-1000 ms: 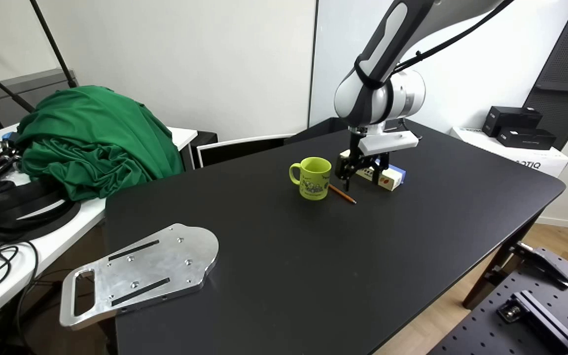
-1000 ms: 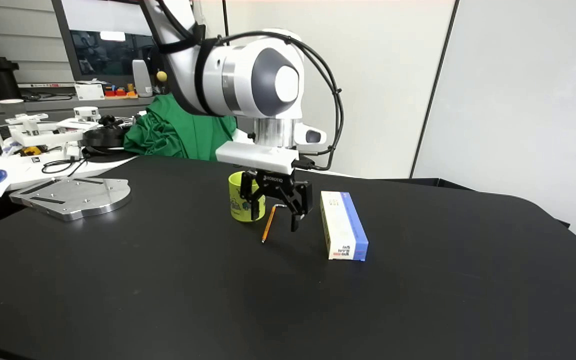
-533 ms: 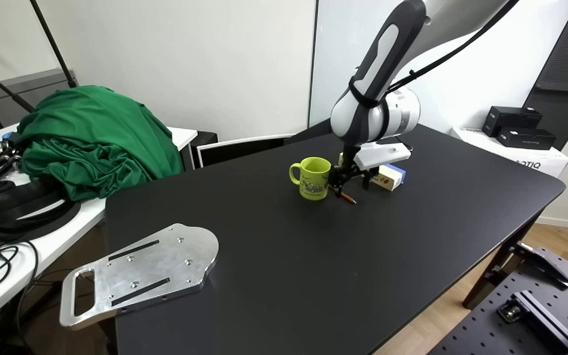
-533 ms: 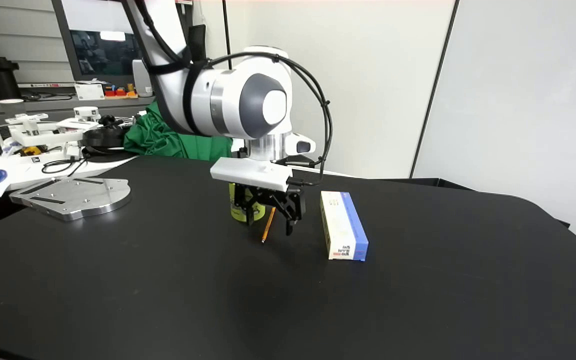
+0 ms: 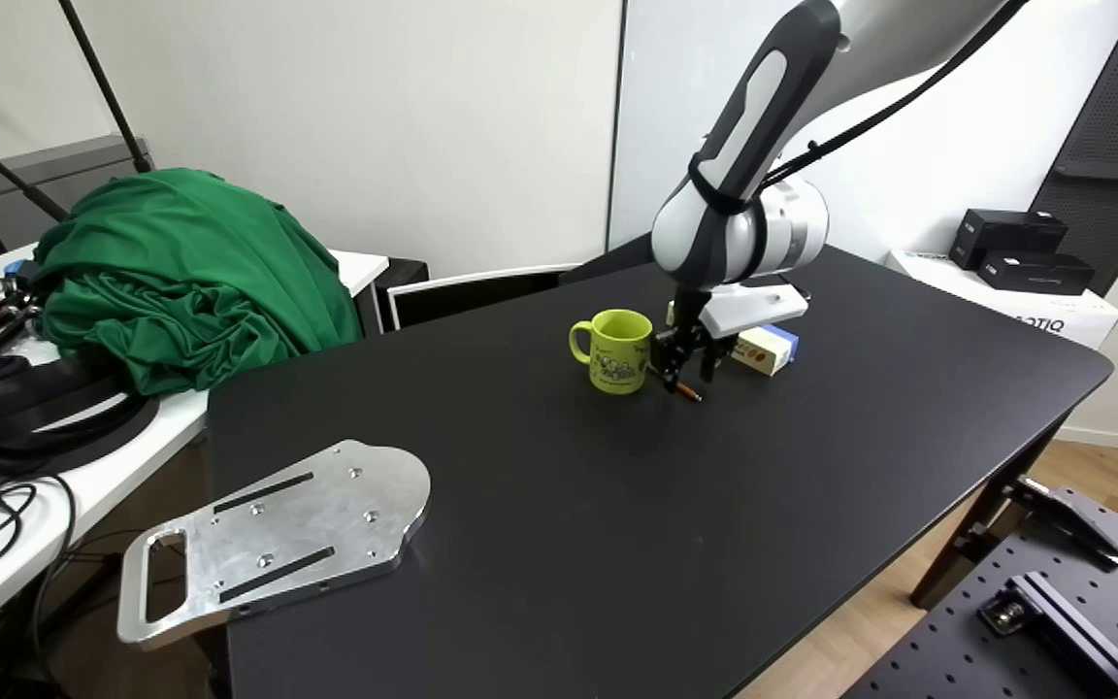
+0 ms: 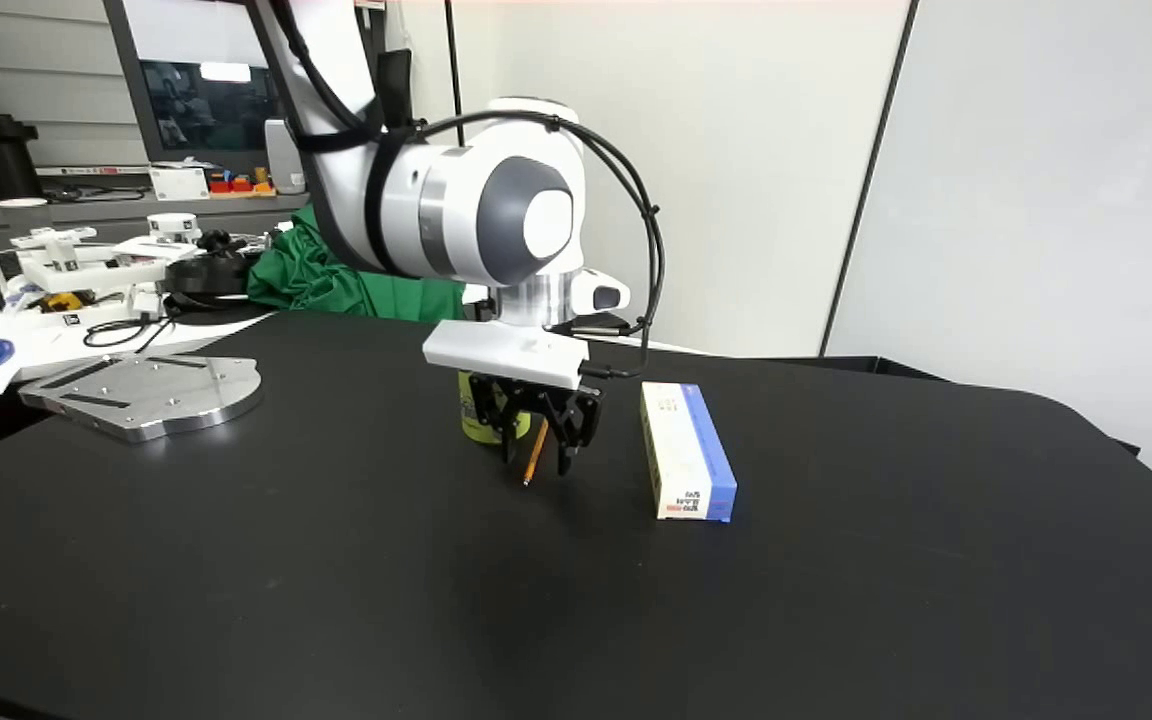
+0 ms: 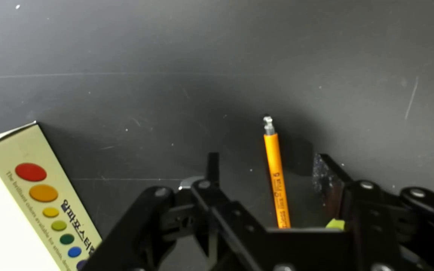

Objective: Put the orange object into the mug, then on top of the box then back into the mug.

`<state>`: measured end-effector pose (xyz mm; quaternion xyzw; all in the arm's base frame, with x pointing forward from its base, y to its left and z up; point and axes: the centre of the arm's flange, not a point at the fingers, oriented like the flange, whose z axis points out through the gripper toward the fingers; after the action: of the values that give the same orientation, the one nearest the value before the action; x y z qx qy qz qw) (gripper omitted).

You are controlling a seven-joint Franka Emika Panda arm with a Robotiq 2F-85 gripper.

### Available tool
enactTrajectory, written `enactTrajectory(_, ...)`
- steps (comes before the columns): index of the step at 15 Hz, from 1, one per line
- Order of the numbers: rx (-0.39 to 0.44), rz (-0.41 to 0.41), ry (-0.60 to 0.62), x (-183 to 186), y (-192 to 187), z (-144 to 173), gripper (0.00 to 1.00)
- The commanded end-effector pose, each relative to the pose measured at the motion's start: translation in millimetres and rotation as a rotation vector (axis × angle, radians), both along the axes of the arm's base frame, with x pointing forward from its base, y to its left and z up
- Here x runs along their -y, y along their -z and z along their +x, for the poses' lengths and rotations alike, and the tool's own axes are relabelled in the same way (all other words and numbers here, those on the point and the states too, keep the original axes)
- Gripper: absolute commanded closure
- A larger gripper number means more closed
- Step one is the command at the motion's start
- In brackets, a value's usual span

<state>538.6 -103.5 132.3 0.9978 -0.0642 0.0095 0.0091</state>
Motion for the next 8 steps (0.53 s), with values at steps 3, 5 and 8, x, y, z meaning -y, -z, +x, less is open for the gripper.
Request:
enactTrajectory(3,0.007,0.017,0.021,11,6,-5,0.00)
enactTrajectory(5,0.005,0.018,0.026,11,10,-6,0.29)
enactTrajectory(8,-0.005,0.018,0.028,9,16,-7,0.36)
